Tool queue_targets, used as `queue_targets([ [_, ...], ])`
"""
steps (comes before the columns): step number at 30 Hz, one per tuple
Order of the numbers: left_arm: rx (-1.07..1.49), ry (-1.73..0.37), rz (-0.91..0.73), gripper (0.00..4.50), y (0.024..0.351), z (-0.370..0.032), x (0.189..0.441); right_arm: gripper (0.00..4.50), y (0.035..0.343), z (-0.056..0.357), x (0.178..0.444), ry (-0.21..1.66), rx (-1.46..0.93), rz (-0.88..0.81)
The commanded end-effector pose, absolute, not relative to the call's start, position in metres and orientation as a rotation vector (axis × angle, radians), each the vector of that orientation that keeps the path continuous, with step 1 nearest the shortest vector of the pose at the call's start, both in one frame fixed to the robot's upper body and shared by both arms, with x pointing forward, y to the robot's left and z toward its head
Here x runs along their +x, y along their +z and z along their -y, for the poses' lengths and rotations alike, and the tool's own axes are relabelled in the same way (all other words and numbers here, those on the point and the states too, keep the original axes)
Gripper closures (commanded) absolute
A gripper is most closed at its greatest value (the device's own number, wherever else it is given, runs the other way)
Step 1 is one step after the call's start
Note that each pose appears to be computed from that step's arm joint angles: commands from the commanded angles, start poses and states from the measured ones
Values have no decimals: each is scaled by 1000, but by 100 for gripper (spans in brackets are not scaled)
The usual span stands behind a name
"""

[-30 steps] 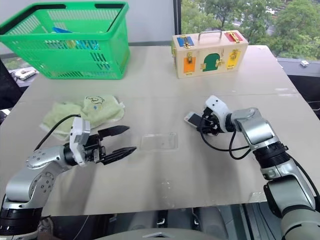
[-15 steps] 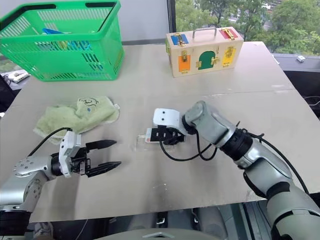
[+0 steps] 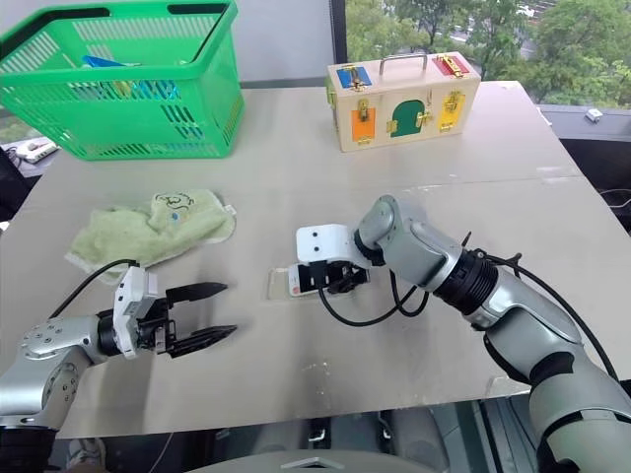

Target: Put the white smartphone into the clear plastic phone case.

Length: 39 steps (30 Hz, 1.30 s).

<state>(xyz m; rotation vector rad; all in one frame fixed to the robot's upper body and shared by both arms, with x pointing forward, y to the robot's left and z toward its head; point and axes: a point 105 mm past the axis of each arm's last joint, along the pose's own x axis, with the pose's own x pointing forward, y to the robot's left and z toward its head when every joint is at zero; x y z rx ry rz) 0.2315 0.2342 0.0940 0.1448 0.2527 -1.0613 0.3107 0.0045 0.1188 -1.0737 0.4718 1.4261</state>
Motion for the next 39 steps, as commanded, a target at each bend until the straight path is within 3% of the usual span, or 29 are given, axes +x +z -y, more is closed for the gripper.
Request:
queue_targets([
  [1,173,-1049,-210,0,102,-234,237,174,113,-8,306,1457,-1102,-485],
  [6,186,-1030,-210,0,99,-235,239,174,112,-14,304,1460,-1003,-488],
  [7,187,-1030,-211,0,99,-235,239,71,114,-15,302,1472,-987,-483],
  [9,188,-1031,-214,0,98,-234,239,8,121,-18,301,1476,-952,-462],
  [19,256,-983,-248,0,93,-235,260,8,178,-19,296,1449,-658,-331],
  [23,283,-1013,-243,121,94,-228,264,0,186,-3,293,1413,-598,-300],
  [27,320,-1035,-249,318,95,-225,269,0,182,18,293,1343,-557,-278],
  [30,348,-1040,-267,450,93,-226,273,94,173,38,294,1266,-527,-303],
  [37,387,-1056,-316,450,86,-229,280,430,146,71,302,1097,-582,-354],
  [39,392,-1069,-327,450,83,-227,280,447,137,71,307,1076,-604,-365],
])
